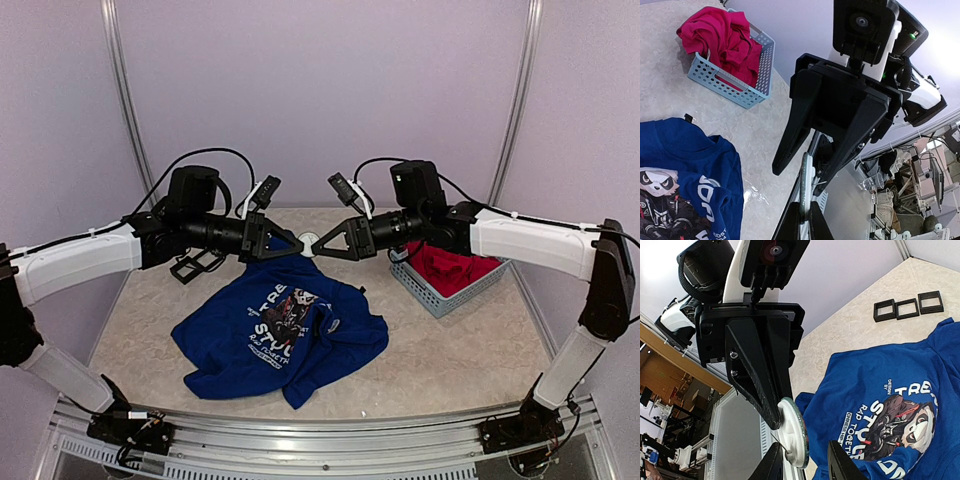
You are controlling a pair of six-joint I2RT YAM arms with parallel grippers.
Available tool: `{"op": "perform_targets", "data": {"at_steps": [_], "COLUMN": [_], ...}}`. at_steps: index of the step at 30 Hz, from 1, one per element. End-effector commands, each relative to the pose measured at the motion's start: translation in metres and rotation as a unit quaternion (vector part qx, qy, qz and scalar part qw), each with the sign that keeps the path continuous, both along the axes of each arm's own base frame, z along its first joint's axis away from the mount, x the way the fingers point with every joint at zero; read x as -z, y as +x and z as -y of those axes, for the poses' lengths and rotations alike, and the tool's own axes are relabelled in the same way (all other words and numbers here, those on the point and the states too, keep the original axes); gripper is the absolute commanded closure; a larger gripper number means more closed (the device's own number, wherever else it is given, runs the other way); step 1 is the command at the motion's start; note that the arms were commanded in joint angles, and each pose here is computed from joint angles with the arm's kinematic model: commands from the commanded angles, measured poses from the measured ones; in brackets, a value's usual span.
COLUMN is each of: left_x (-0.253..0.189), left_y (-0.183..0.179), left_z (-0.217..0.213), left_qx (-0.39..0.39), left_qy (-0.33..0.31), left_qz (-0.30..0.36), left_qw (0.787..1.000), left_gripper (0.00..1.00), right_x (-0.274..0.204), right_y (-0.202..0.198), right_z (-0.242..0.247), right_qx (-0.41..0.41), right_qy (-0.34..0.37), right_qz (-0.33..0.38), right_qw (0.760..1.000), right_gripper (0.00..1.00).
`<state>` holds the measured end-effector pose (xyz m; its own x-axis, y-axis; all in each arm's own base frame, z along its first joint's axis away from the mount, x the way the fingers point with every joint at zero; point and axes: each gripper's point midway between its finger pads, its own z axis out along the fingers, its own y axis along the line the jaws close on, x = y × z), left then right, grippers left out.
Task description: Remove the brooch from the garment
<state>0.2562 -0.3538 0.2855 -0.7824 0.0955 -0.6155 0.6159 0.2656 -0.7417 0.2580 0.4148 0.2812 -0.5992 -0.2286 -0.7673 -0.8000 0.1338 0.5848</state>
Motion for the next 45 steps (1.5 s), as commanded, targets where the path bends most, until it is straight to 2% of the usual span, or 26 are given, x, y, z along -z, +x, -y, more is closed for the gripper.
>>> {"op": "perform_targets", "data": {"at_steps": [1, 10, 29, 37, 45], "left_x": [-0.003, -0.003, -0.007, -0.008, -0.009], "left_y": [-0.008, -0.010, -0.010, -0.011, -0.011], "left_z": [0.000, 0.002, 0.005, 0.006, 0.006], "left_qx": [0.008, 0.010, 0.015, 0.018, 0.017], "left_qy": [-0.002, 0.001, 0.006, 0.007, 0.008], "left_qz": [0.002, 0.004, 0.011, 0.013, 0.016], "left_qw": [1.000, 1.000, 1.000, 1.000, 1.000], "left_gripper": [1.00, 1.00, 1.00, 1.00, 1.00], "right_x": [-0.004, -0.002, 0.019, 0.034, 0.049], "right_y": [0.001, 0.003, 0.014, 0.018, 0.031], "right_z": [-0.008, -0.011, -0.017, -0.020, -0.016], "right_qx": [-0.006, -0.003, 0.016, 0.017, 0.060], "right_qy": [0.007, 0.006, -0.022, -0.047, -0.080], "right_qz": [0.004, -0.002, -0.048, -0.069, -0.084], "right_qw": [1.000, 1.000, 0.998, 0.996, 0.991], "right_gripper": [0.72, 0.81, 0.90, 0.92, 0.91]}}
